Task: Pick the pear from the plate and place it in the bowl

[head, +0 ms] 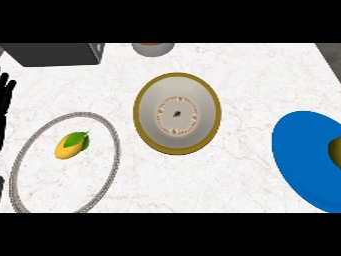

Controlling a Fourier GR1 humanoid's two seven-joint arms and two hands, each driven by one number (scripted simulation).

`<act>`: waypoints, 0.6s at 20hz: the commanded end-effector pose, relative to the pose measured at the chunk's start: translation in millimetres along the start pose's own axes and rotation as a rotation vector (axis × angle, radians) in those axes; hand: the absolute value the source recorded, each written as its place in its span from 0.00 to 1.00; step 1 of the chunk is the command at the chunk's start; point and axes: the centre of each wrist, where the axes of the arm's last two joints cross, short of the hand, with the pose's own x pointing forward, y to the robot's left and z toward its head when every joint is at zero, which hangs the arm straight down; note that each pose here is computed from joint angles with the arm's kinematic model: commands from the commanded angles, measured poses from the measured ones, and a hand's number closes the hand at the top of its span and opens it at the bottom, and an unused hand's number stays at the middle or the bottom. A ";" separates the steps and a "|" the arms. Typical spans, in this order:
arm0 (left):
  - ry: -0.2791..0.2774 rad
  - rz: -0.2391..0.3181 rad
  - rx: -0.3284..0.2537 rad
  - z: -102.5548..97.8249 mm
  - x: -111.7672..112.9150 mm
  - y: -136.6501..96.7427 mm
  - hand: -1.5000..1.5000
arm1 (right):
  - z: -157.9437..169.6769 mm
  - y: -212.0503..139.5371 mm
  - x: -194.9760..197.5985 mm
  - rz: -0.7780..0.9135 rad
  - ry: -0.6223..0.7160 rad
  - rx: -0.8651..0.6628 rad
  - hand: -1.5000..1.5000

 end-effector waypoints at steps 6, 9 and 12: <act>-0.032 0.019 -0.074 -4.7 2.4 -10.9 0.50 | 4.4 -0.2 101.0 -0.058 0.040 0.049 1.00; -0.043 0.001 -0.084 -19.5 8.0 -29.3 0.50 | -23.8 21.9 108.1 -0.020 0.046 0.084 1.00; -0.042 0.027 -0.068 -33.0 21.7 -20.2 0.50 | -35.2 54.5 124.2 -0.028 0.043 0.148 1.00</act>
